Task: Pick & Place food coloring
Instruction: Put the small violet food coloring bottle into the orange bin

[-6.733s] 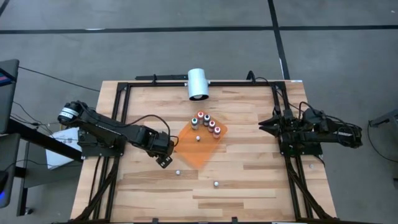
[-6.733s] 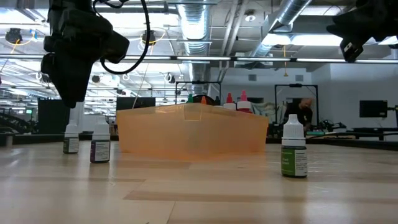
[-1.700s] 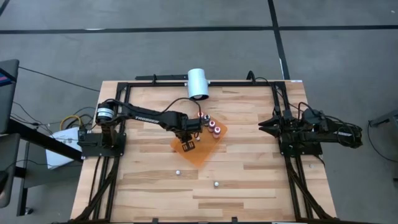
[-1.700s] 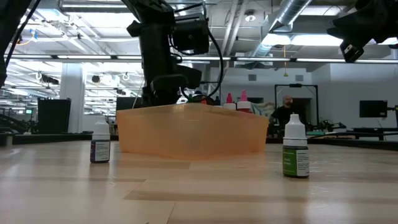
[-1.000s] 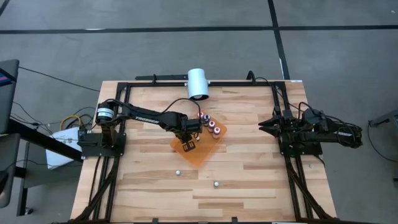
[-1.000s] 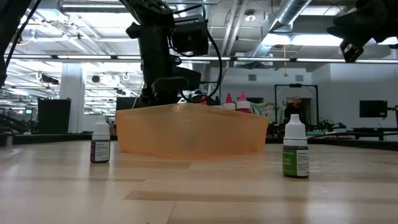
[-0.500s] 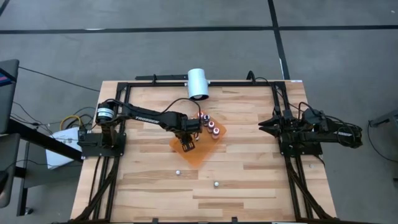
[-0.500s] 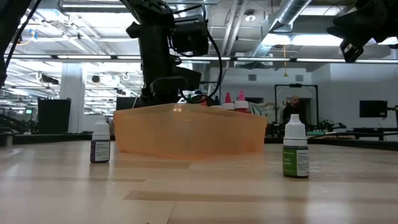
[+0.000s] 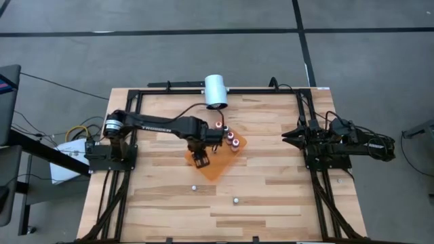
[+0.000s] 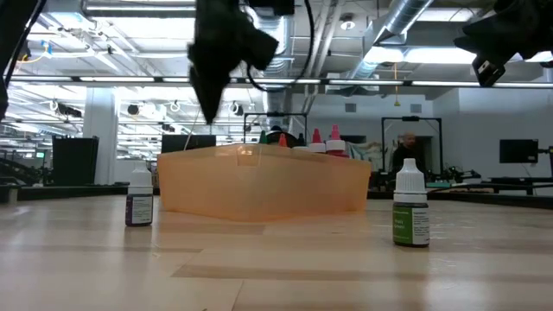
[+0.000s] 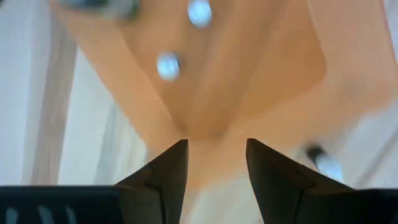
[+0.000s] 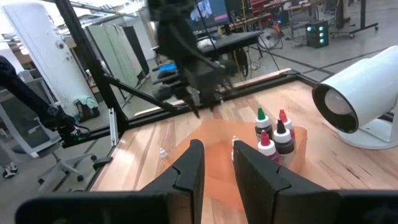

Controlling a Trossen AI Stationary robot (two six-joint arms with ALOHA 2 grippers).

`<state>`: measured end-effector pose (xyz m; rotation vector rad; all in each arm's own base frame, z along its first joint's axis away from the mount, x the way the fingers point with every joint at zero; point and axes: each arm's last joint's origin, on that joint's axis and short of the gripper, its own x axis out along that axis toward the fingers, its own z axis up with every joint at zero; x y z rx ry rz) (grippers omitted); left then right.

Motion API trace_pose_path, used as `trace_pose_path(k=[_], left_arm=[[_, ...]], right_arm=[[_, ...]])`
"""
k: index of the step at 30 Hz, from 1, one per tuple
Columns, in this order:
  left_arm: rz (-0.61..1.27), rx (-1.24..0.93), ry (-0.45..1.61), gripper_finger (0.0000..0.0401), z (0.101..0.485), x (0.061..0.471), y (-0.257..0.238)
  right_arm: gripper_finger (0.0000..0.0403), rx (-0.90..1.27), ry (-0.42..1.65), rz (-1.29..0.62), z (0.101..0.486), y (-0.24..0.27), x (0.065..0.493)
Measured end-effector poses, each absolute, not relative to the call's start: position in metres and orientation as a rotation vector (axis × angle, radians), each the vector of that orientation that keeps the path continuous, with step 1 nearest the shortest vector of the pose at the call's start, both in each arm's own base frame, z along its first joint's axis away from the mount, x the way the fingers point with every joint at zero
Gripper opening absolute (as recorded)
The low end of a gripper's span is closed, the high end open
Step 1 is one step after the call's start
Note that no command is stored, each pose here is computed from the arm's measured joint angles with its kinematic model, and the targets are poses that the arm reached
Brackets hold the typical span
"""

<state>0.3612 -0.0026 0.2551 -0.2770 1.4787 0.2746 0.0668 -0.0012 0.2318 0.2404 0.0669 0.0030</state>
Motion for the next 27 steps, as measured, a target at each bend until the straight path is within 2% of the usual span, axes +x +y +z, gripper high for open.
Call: trace_pose_path(k=[8,16,27], left_arm=[[0.357,-0.328,1.555,0.0155,0.277,0.345,-0.053],[0.445,-0.357,1.516,0.0155,0.277,0.335,-0.100],[0.523,-0.521,1.436,0.0155,0.268,0.338,-0.132]], right_arm=[[0.0075,0.240,0.075,0.002,0.231,-0.001,0.067],[0.0075,0.240,0.074,0.002,0.231,-0.001,0.067],[0.0075,0.241,0.071,0.002,0.231,-0.001,0.067]])
